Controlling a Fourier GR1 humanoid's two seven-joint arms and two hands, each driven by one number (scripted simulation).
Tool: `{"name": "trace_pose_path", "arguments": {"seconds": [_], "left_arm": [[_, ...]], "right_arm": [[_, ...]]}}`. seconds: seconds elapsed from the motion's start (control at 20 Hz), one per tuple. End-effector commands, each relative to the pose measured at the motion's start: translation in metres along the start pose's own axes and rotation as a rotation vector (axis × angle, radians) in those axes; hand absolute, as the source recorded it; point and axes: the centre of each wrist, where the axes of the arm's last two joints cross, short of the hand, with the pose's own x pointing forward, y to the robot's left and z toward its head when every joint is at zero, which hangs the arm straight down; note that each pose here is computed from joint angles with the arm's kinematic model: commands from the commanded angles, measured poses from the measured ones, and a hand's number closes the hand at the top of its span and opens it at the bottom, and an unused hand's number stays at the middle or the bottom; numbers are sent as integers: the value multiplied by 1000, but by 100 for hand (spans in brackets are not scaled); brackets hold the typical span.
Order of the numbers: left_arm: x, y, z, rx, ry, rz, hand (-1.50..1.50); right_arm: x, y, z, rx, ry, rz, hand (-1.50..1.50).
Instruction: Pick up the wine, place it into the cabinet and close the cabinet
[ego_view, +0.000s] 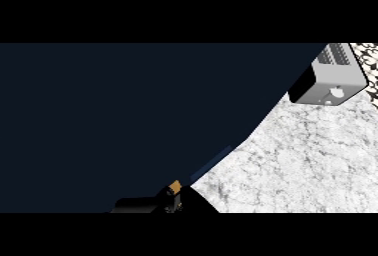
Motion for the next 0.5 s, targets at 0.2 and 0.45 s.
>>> {"name": "trace_pose_path", "arguments": {"seconds": [0.2,0.45], "left_arm": [[-2,5,-6,12,-14,-13,-150],[-8,-2,-7,43,-1,-9,-150]], "right_arm": [[15,-3,-109,-59,-13,21,150],[23,-15,-151,-117,-61,223,150]]}}
